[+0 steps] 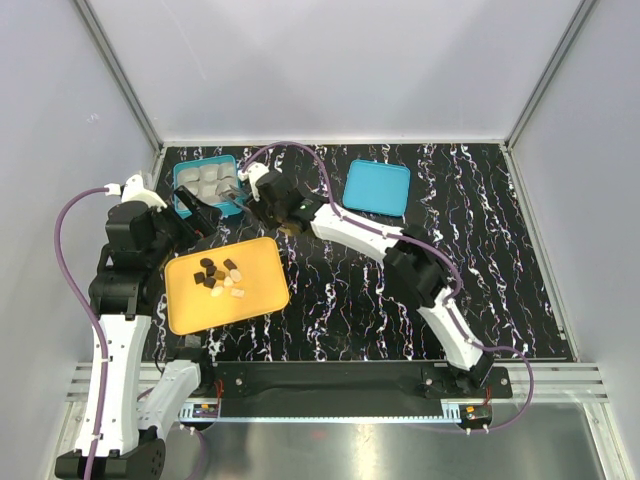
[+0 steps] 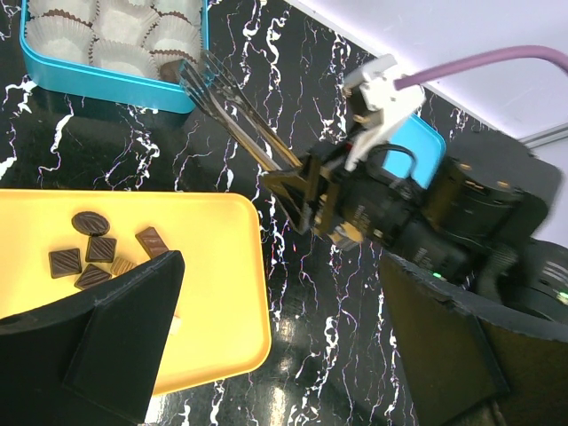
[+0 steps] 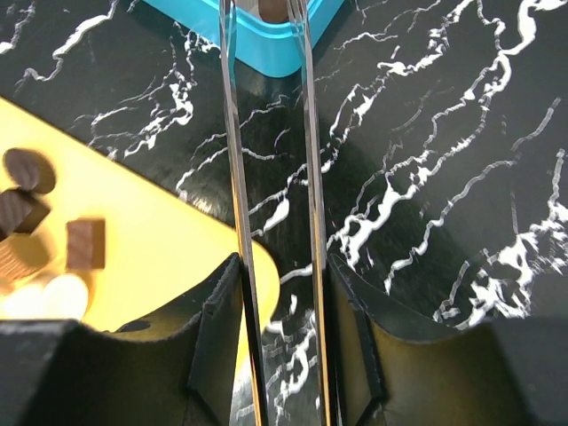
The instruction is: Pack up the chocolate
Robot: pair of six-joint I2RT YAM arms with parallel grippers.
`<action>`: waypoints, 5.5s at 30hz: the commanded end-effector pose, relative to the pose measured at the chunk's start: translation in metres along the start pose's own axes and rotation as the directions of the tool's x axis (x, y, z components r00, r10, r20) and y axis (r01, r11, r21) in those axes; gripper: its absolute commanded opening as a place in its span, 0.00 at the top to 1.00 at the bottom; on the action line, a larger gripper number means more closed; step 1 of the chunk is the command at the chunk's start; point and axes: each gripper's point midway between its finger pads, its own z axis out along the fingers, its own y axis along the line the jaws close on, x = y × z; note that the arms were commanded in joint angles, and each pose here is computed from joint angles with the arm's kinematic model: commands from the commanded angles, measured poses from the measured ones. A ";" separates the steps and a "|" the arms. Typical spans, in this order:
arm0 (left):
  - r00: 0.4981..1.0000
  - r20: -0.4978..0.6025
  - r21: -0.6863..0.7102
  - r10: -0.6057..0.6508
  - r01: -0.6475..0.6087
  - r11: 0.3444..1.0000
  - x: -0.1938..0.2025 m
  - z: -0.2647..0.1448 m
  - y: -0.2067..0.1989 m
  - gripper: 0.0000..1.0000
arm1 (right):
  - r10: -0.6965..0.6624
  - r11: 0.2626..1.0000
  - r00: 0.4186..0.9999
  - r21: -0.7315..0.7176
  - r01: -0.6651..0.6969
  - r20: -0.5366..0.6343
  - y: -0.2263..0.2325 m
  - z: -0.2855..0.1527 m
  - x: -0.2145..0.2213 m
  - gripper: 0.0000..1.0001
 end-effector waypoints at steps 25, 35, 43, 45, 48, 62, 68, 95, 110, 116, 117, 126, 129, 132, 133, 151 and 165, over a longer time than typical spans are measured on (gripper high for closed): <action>0.999 -0.007 -0.047 0.045 -0.045 0.998 0.008 -0.011 0.013 0.01 | -0.118 0.939 0.993 -0.326 0.112 0.000 0.119 -0.159 0.079 0.57; 0.999 -0.016 -0.046 0.044 -0.044 0.998 0.012 -0.011 0.015 0.01 | -0.151 0.936 0.987 -0.329 0.126 -0.053 0.127 -0.154 0.108 0.57; 0.999 -0.023 -0.036 0.035 -0.036 0.999 0.015 -0.007 0.015 0.01 | -0.153 0.935 0.986 -0.332 0.121 -0.072 0.129 -0.155 0.119 0.55; 0.999 -0.023 -0.031 0.031 -0.032 0.999 0.015 -0.008 0.014 0.01 | -0.155 0.935 0.985 -0.333 0.120 -0.079 0.129 -0.153 0.122 0.54; 0.999 -0.021 -0.030 0.030 -0.030 0.999 0.015 -0.007 0.013 0.01 | -0.156 0.933 0.985 -0.338 0.121 -0.078 0.131 -0.153 0.123 0.54; 0.999 -0.032 -0.035 0.021 -0.022 0.999 0.018 -0.003 0.015 0.01 | -0.160 0.945 0.985 -0.299 0.133 -0.068 0.123 -0.156 0.115 0.69; 1.000 -0.012 -0.022 0.022 -0.022 1.000 0.009 -0.007 0.009 0.01 | -0.124 0.950 0.992 -0.289 0.116 -0.011 0.124 -0.169 0.082 0.71; 0.998 0.055 -0.048 -0.005 0.007 0.999 -0.020 -0.005 0.002 0.01 | -0.052 0.987 0.980 -0.142 0.080 0.193 0.045 -0.030 -0.085 0.73; 0.999 0.035 -0.064 0.010 -0.008 0.998 -0.012 -0.003 0.008 0.01 | -0.011 0.982 0.982 -0.186 0.046 0.187 0.047 0.025 -0.066 0.73; 0.999 0.035 -0.064 0.015 -0.012 0.998 -0.012 -0.004 0.008 0.01 | -0.011 0.983 0.984 -0.176 0.043 0.176 0.043 0.035 -0.060 0.73; 0.999 0.035 -0.062 0.016 -0.014 0.998 -0.012 -0.004 0.008 0.01 | -0.010 0.984 0.985 -0.172 0.041 0.173 0.041 0.037 -0.059 0.73; 0.999 0.030 -0.056 0.016 -0.014 0.998 -0.010 -0.003 0.008 0.01 | -0.019 0.990 0.989 -0.139 0.040 0.148 0.030 0.040 -0.051 0.73; 0.999 0.030 -0.053 0.014 -0.013 0.999 -0.010 -0.002 0.007 0.01 | -0.021 0.990 0.990 -0.138 0.041 0.142 0.030 0.039 -0.049 0.71; 1.000 0.028 -0.046 0.011 -0.010 0.999 -0.009 -0.001 0.006 0.01 | -0.024 0.990 0.990 -0.135 0.043 0.138 0.028 0.039 -0.047 0.69; 1.000 0.024 -0.043 0.011 -0.010 0.999 -0.008 -0.001 0.006 0.01 | -0.025 0.990 0.991 -0.136 0.044 0.132 0.029 0.039 -0.045 0.68; 1.000 0.025 -0.041 0.005 -0.004 0.999 -0.007 0.000 0.007 0.01 | -0.031 0.988 0.988 -0.143 0.053 0.149 0.029 0.025 -0.052 0.62; 1.000 0.024 -0.040 0.005 -0.004 0.999 -0.006 0.001 0.007 0.01 | -0.034 0.988 0.986 -0.141 0.057 0.163 0.028 0.022 -0.058 0.58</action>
